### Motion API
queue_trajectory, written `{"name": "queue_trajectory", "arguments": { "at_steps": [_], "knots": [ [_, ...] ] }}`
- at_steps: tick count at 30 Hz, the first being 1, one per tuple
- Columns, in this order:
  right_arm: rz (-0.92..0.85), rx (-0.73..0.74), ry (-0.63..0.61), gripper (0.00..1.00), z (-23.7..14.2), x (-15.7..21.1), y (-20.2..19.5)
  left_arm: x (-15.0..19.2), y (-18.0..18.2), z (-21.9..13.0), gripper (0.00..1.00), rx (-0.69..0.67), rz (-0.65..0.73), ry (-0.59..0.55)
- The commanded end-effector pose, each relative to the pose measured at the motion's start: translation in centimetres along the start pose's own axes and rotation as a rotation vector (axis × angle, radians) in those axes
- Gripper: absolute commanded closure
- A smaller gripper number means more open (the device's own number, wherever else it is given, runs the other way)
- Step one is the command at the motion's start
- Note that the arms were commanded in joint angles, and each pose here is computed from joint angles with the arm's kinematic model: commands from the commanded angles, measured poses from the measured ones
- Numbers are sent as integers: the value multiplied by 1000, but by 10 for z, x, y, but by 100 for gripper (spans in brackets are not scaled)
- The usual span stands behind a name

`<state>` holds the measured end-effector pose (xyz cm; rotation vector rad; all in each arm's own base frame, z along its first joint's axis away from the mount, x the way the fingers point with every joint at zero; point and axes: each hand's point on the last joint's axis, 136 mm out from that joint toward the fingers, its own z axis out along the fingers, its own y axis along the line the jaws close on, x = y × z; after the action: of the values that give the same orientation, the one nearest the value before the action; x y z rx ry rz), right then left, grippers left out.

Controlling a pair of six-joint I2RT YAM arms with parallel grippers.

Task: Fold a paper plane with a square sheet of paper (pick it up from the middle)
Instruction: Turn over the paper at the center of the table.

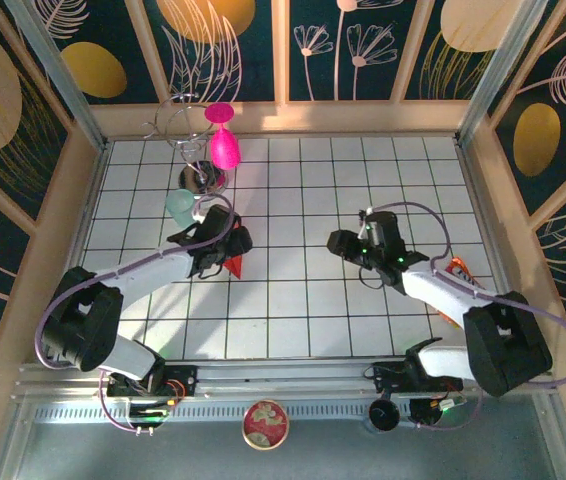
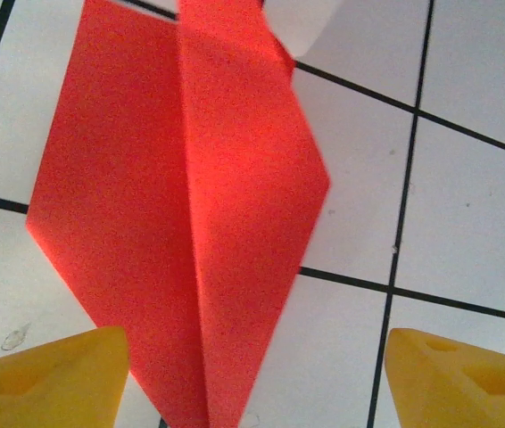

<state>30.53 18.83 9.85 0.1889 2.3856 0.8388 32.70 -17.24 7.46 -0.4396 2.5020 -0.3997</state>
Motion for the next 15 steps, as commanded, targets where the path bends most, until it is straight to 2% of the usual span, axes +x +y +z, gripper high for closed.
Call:
{"name": "queue_trajectory", "arguments": {
  "at_steps": [1, 6, 10, 15],
  "knots": [
    [-47, -19, -12, 48, 6, -5, 17, -12, -22, -3, 27, 209, -99, -3],
    [-64, -41, 15, 48, 15, 5, 30, -18, -19, 7, 35, 302, -142, 5],
    [-66, -43, 19, 48, 16, 5, 33, -19, -4, 19, 45, 286, -159, 14],
    [-67, -37, 13, 48, 15, 4, 32, -14, 6, 30, 48, 286, -164, 33]
  ]
}}
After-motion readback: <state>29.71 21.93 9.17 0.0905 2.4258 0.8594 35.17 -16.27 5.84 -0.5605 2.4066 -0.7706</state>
